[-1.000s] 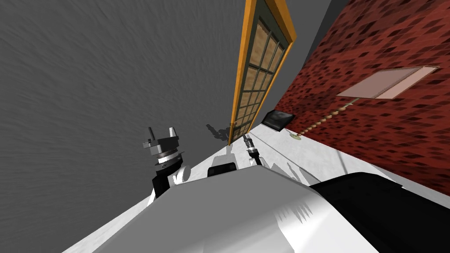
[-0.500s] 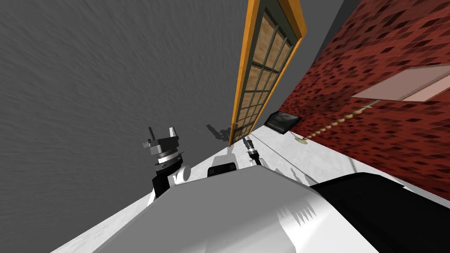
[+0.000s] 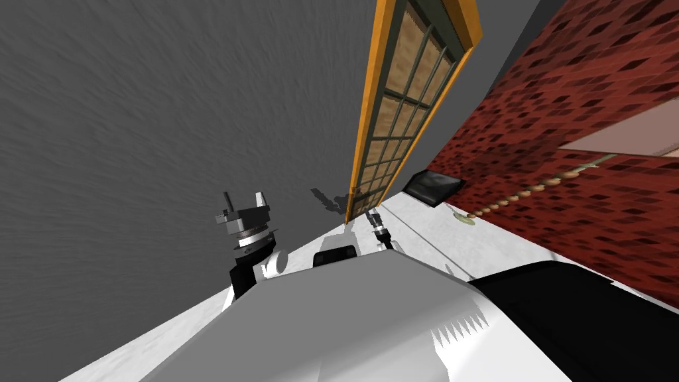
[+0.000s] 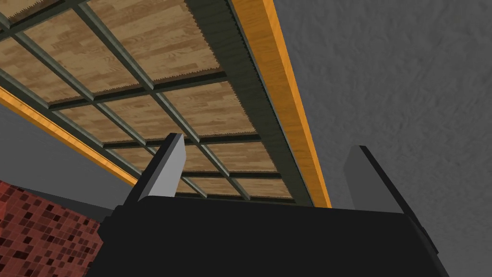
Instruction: Pull the door open
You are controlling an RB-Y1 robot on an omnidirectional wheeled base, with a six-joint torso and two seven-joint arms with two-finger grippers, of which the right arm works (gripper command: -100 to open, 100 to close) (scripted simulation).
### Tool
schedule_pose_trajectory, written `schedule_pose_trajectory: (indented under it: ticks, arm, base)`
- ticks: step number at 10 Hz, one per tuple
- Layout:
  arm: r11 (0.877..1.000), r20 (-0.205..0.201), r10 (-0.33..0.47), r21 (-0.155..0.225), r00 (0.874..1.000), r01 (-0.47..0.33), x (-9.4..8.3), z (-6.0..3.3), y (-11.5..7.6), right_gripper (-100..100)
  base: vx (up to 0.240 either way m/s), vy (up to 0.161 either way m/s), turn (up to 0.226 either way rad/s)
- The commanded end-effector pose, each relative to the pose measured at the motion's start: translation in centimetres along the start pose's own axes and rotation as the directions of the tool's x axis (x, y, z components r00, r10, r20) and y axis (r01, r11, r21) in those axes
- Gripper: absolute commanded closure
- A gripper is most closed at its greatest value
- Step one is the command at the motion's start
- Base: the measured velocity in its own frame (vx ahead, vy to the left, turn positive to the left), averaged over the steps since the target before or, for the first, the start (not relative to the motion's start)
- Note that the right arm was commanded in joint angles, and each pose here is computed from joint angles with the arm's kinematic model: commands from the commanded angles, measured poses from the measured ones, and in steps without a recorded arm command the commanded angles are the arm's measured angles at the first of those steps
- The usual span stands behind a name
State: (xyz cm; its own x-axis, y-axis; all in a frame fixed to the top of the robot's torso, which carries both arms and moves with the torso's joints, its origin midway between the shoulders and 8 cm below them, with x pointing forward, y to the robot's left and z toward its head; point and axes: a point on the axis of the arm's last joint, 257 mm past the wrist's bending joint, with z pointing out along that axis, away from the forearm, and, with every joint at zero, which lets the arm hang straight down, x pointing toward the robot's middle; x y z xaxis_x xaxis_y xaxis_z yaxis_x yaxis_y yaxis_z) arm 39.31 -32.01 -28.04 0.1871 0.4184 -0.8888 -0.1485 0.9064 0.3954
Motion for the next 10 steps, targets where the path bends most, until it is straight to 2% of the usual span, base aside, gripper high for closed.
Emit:
schedule_pose_trajectory:
  ticks: [1, 6, 10]
  arm:
    - [1.000, -0.017, -0.031, 0.002, 0.999, 0.031, 0.7, -0.26, -0.4, -100]
    - [0.992, -0.077, -0.129, 0.001, 0.989, 0.129, 3.3, -1.67, -1.6, -100]
    - [0.976, -0.138, -0.218, -0.012, 0.966, 0.219, 5.9, -3.29, -2.5, -100]
  base:
    - [0.066, -0.079, 0.097]
    - [0.074, -0.092, 0.095]
    - [0.105, -0.135, 0.118]
